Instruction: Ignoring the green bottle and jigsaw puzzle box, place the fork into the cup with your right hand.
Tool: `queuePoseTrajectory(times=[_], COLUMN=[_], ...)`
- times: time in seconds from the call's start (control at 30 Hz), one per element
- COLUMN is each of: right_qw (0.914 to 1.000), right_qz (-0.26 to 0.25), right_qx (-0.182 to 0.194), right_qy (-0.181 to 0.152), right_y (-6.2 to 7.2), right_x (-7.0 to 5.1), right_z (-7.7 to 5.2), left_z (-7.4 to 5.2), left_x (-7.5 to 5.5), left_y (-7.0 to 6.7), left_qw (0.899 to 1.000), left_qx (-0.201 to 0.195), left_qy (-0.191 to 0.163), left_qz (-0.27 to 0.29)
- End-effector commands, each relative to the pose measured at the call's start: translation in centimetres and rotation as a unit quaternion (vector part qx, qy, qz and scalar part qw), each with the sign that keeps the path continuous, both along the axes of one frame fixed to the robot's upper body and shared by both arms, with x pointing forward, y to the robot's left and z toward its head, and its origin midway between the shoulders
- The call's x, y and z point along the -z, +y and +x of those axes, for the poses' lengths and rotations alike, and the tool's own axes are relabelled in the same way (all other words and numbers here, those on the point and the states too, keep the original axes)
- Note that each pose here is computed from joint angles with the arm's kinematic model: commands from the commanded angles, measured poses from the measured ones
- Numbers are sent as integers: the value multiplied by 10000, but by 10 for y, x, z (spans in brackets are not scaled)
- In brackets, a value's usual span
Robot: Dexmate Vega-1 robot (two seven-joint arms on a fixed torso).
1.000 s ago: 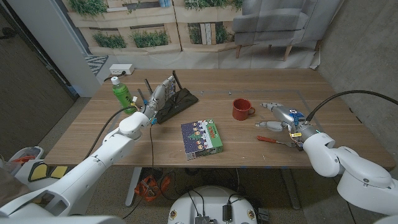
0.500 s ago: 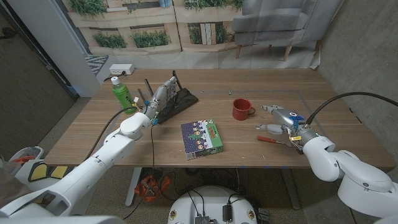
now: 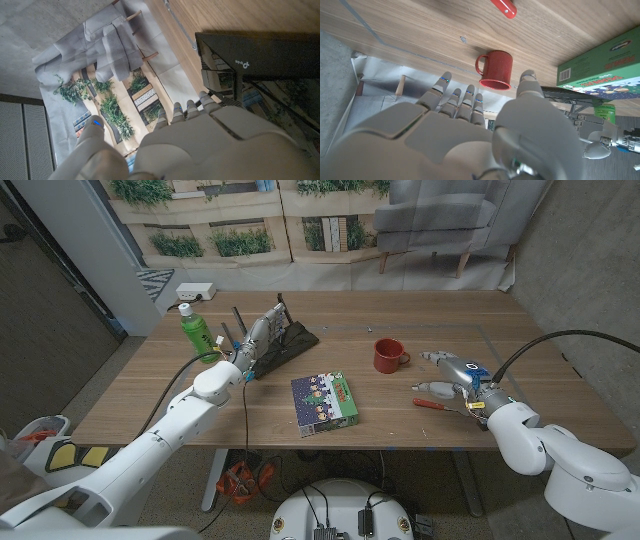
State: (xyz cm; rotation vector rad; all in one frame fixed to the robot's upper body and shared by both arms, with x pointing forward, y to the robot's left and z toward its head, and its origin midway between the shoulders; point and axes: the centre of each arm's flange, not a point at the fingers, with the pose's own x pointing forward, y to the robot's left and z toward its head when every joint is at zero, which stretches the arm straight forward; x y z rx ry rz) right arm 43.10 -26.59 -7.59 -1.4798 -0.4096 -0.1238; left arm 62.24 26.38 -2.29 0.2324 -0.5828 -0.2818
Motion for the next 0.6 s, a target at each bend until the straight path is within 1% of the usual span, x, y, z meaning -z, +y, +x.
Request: queuePoseTrajectory(times=[0.03,0.23,0.4,0.6], right_qw=[10000,9999,9998,9997], right_qz=[-50,-23,-143,-207], right_qx=[-20,-111,-105,-162], right_qy=[-14,-78,-19,24], right_y=[-3,-3,-6,-6], right_x=[5,7,5,8], right_z=[1,1,2,4], left_z=[0,-1,-2,-2], left_x=[-1,-3,-4,-5], left_y=[-2,-2,-3,-5], left_qw=[10000,9999,9999,9999], left_qx=[41,35,41,44], left_qy=[14,17,11,17], left_qz=[83,98,134,150])
